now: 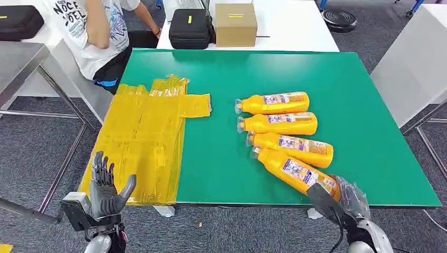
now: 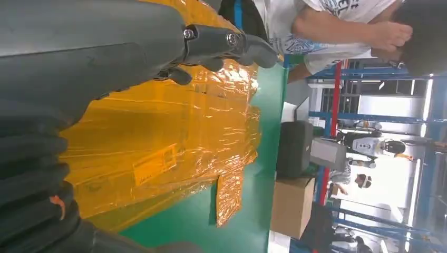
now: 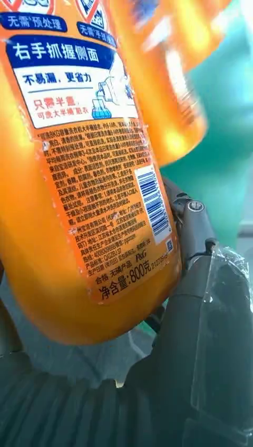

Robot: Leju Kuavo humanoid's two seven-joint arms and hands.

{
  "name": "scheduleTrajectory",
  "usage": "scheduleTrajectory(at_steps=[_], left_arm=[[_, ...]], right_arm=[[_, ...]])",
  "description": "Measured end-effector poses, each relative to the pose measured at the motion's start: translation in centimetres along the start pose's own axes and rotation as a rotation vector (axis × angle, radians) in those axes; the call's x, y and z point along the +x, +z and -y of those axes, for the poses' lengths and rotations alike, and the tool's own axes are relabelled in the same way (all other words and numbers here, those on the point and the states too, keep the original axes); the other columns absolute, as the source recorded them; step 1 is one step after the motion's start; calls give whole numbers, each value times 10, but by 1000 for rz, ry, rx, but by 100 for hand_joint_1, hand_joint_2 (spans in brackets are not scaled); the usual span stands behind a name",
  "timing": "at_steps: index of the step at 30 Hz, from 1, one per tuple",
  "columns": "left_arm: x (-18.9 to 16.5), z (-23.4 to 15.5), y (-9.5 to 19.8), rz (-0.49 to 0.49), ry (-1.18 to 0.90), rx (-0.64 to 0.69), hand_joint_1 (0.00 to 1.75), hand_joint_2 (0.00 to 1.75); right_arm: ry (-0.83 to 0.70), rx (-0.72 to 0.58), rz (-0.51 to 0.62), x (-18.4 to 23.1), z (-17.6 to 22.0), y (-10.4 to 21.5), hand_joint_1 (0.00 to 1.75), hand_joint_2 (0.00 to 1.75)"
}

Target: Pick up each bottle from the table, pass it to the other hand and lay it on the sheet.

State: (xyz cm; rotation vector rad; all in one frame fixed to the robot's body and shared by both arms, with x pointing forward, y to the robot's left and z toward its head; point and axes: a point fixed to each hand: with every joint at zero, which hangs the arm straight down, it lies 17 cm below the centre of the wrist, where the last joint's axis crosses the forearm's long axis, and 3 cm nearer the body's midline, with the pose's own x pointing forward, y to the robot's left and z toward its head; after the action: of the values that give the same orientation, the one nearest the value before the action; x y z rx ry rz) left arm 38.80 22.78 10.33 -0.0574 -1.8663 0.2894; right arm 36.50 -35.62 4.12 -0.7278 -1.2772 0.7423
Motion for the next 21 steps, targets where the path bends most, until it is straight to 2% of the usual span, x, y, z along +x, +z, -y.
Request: scheduleTrajectory(at_steps=[10, 17, 21], left_arm=[[0, 4, 0, 8, -6, -7, 0, 175], [1, 8, -3, 13, -3, -17, 0, 175], [-4, 17, -3, -51, 172, -48, 0, 175]], right_arm=[[-88, -81, 199, 67, 9, 1, 175, 175], [-154, -105, 288, 96, 16, -7, 175, 175], [-203, -110, 327, 109, 15, -14, 175, 175]])
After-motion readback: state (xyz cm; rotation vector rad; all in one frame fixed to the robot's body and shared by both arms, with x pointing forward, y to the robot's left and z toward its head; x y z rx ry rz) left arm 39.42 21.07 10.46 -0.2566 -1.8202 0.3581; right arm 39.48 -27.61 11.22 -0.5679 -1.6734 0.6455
